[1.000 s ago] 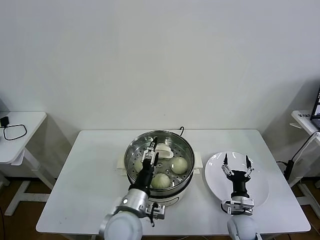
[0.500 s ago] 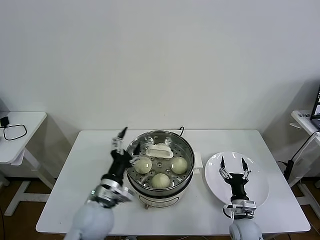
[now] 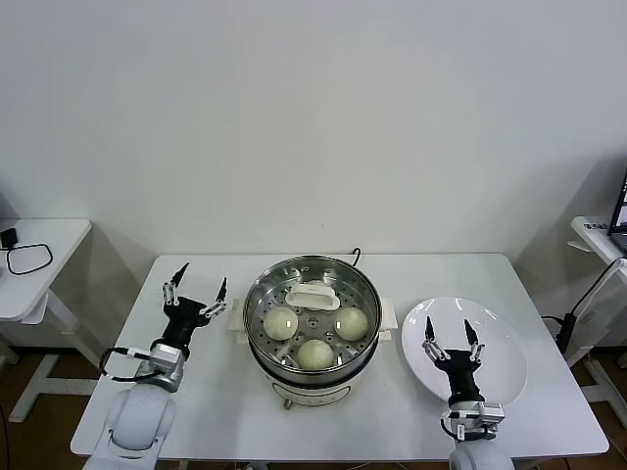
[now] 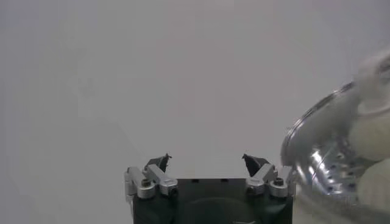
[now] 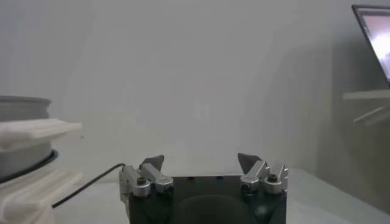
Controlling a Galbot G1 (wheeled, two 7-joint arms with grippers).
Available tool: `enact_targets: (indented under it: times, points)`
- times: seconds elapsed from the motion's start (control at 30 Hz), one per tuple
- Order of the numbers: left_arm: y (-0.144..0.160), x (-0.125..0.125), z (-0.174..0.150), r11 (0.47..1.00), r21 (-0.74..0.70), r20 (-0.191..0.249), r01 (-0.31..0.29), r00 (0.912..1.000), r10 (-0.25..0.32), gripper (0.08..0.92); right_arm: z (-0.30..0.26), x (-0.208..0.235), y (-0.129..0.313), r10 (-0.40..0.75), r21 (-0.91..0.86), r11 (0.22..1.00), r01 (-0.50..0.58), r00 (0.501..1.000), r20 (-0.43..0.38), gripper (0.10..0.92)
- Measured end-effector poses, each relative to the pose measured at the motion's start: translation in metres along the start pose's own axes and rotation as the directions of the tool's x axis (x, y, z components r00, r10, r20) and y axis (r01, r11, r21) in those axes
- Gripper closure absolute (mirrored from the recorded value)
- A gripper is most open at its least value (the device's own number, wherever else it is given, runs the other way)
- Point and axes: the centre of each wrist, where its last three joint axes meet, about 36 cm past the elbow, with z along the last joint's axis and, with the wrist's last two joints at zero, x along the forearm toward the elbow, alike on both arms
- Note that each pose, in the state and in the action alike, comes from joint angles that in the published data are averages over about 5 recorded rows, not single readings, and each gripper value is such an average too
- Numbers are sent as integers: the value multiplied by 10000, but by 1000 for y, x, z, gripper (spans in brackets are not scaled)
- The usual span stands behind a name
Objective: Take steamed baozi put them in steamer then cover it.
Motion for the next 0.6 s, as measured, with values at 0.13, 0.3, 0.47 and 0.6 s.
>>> enact_targets:
  times: [0.13, 0.3, 0.47, 0.6]
  points:
    - [0, 3, 16, 9977, 655, 129, 190, 9997, -199, 177, 2, 3, -1, -3, -58, 10000, 2, 10000, -86, 200]
    - [0, 7, 31, 9926, 1160, 222, 365, 9990, -393, 177, 3, 6, -3, 7, -55, 10000, -8, 9998, -196, 200]
    - [-1, 11, 42, 9886, 1427, 226, 483, 9984, -520, 177, 3, 7, -3, -7, -95, 10000, 4, 9997, -253, 200]
    - [-3, 15, 49, 9870, 1524, 189, 512, 9983, -547, 177, 2, 6, -2, 0, -131, 9999, -3, 9996, -290, 200]
